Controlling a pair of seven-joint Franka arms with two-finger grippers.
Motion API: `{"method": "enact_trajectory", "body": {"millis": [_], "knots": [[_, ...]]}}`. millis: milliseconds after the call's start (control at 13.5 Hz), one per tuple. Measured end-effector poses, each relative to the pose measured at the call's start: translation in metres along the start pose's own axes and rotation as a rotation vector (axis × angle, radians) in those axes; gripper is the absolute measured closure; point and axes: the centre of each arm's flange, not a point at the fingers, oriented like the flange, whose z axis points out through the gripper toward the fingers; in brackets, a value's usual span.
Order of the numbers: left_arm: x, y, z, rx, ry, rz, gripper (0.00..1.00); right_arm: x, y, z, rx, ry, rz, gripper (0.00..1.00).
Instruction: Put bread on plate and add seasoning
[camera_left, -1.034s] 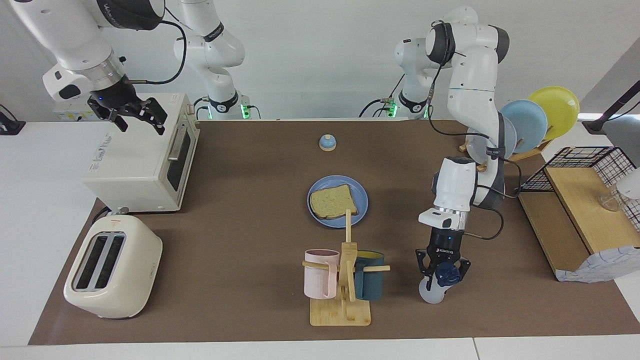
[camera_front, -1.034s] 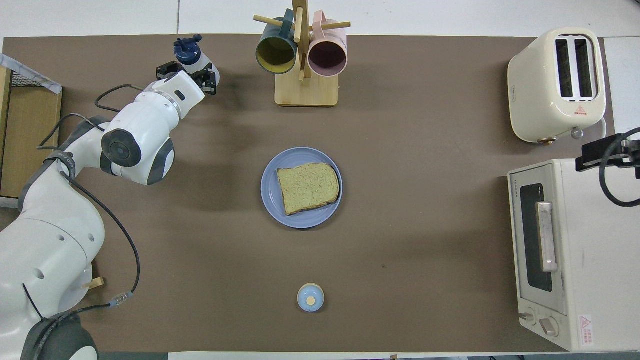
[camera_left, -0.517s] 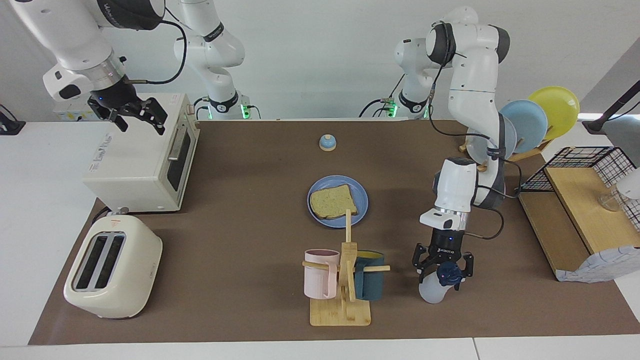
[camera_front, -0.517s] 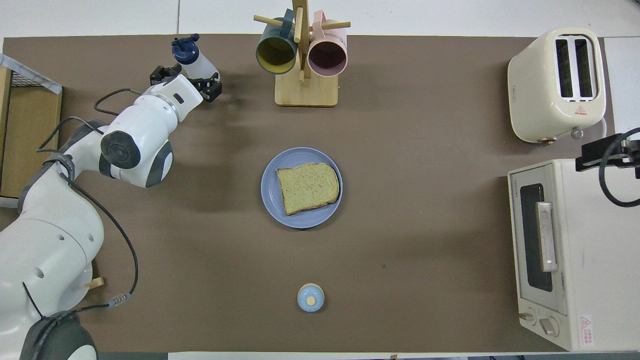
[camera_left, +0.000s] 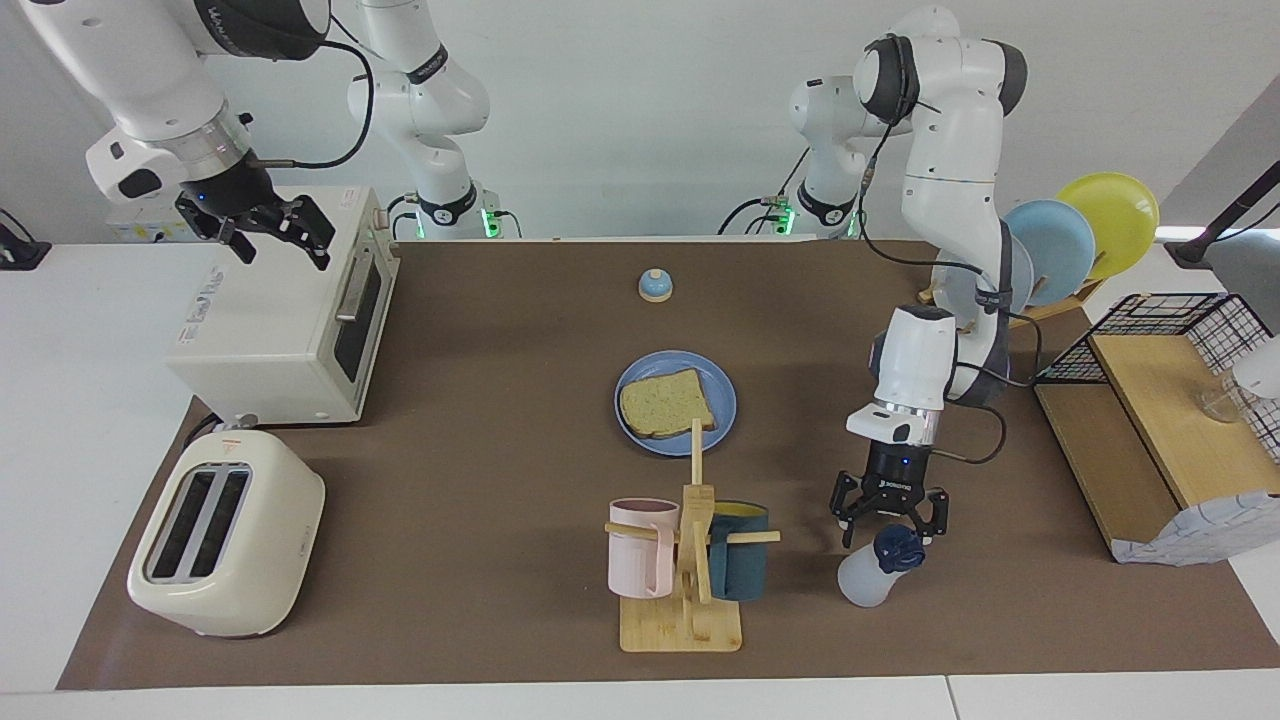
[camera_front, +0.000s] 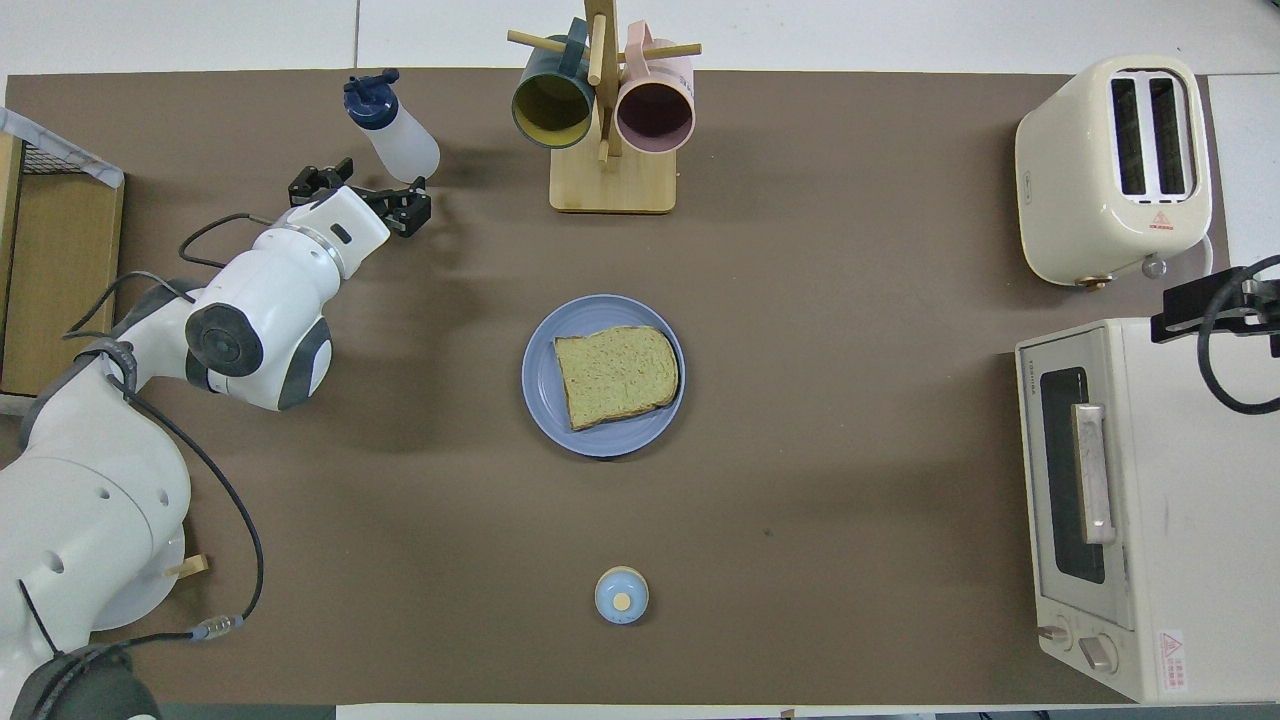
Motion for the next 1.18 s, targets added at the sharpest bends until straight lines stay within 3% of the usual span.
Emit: {"method": "enact_trajectory", "body": {"millis": [148,369,739,961,1182], "knots": [[-0.003,0.007,-0.028,-0.001,-0.026,0.009,0.00,-0.001,-0.002,-0.001,0.000,0.002,-0.003,0.00],[0.006,0.038,-0.066,0.015,-0.165,0.067,0.00,-0.001,-0.006,-0.001,-0.001,0.003,-0.011,0.00],[0.060,0.115,-0.141,0.070,-0.404,0.091,0.00,-0.001,-0.006,-0.002,-0.003,0.004,-0.011,0.00],[0.114,0.120,-0.181,0.089,-0.524,0.006,0.00,-0.001,-0.006,-0.002,-0.004,0.004,-0.011,0.00],[0.163,0.105,-0.220,0.066,-0.598,-0.033,0.00,-0.002,-0.006,-0.002,-0.004,0.005,-0.011,0.00]]}}
